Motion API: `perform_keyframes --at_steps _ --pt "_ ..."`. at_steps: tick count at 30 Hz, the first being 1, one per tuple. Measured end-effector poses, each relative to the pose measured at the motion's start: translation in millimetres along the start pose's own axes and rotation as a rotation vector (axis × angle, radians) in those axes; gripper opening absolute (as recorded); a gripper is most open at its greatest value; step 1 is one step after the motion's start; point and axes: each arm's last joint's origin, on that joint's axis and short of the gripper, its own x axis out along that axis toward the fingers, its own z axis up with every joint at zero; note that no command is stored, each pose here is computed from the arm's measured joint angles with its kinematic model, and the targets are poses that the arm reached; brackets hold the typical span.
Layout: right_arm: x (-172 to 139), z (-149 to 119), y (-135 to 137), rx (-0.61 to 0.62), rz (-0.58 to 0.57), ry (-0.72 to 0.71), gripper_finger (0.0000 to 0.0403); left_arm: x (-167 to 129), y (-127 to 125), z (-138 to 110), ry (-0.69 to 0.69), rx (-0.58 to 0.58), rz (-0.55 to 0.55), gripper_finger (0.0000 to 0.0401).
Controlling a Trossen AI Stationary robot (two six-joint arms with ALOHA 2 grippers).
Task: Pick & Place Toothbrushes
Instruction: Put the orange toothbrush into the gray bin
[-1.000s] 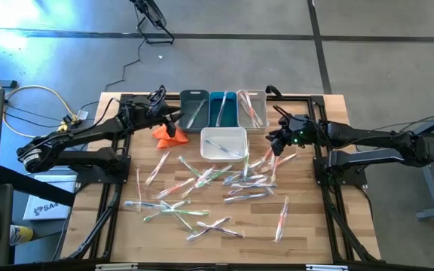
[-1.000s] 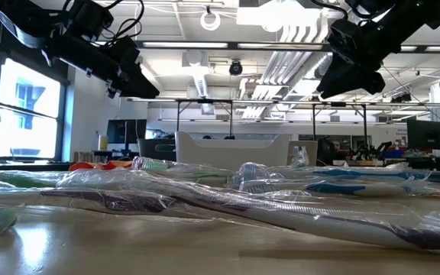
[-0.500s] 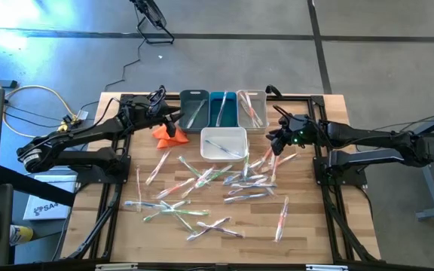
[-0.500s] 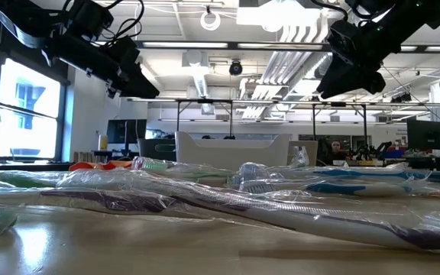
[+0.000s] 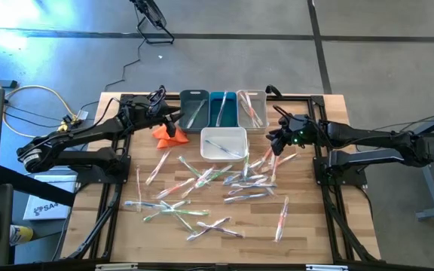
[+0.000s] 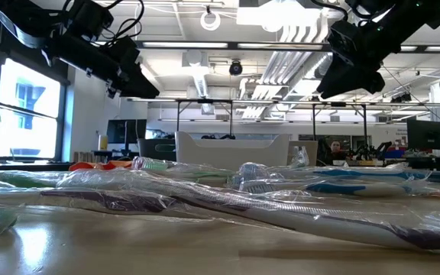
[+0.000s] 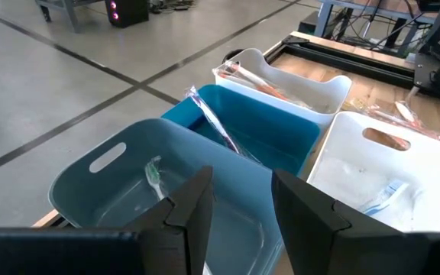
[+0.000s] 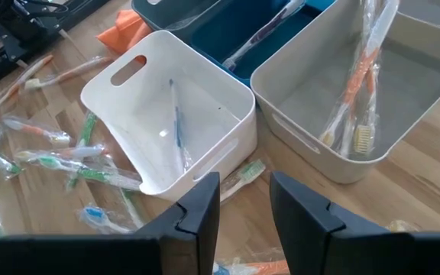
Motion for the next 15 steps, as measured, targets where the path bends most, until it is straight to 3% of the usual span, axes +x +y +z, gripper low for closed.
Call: perform_keyframes --at_steps 15 --pt "0.0 0.0 0.0 -0.02 0.0 0.0 0.0109 -0.1 0.0 0.7 -0.008 0.02 0.0 0.0133"
